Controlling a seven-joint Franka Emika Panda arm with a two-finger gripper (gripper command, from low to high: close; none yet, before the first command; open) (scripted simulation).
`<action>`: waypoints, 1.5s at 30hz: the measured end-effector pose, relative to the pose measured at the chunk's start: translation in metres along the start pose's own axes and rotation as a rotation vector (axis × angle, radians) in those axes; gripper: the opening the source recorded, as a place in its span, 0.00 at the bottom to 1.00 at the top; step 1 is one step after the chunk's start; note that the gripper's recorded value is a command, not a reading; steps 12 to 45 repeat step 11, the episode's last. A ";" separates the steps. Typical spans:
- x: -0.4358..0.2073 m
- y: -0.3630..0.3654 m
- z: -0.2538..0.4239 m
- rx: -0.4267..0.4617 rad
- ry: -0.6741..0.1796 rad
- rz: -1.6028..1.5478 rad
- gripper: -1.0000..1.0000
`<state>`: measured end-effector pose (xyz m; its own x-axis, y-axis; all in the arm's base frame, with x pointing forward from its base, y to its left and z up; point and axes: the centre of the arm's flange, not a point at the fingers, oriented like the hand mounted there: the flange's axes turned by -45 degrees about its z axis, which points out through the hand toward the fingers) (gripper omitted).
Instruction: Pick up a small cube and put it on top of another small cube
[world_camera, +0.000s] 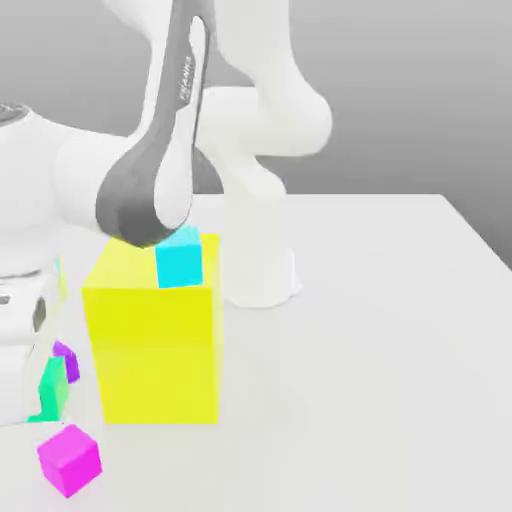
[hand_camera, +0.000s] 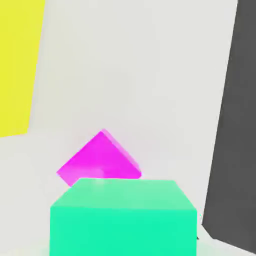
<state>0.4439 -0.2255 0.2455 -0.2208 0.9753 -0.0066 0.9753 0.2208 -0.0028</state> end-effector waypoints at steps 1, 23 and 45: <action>-0.001 -0.002 0.003 -0.001 0.002 -0.018 0.00; -0.001 -0.004 0.064 -0.002 0.006 -0.035 1.00; -0.001 -0.004 0.064 -0.002 0.006 -0.035 1.00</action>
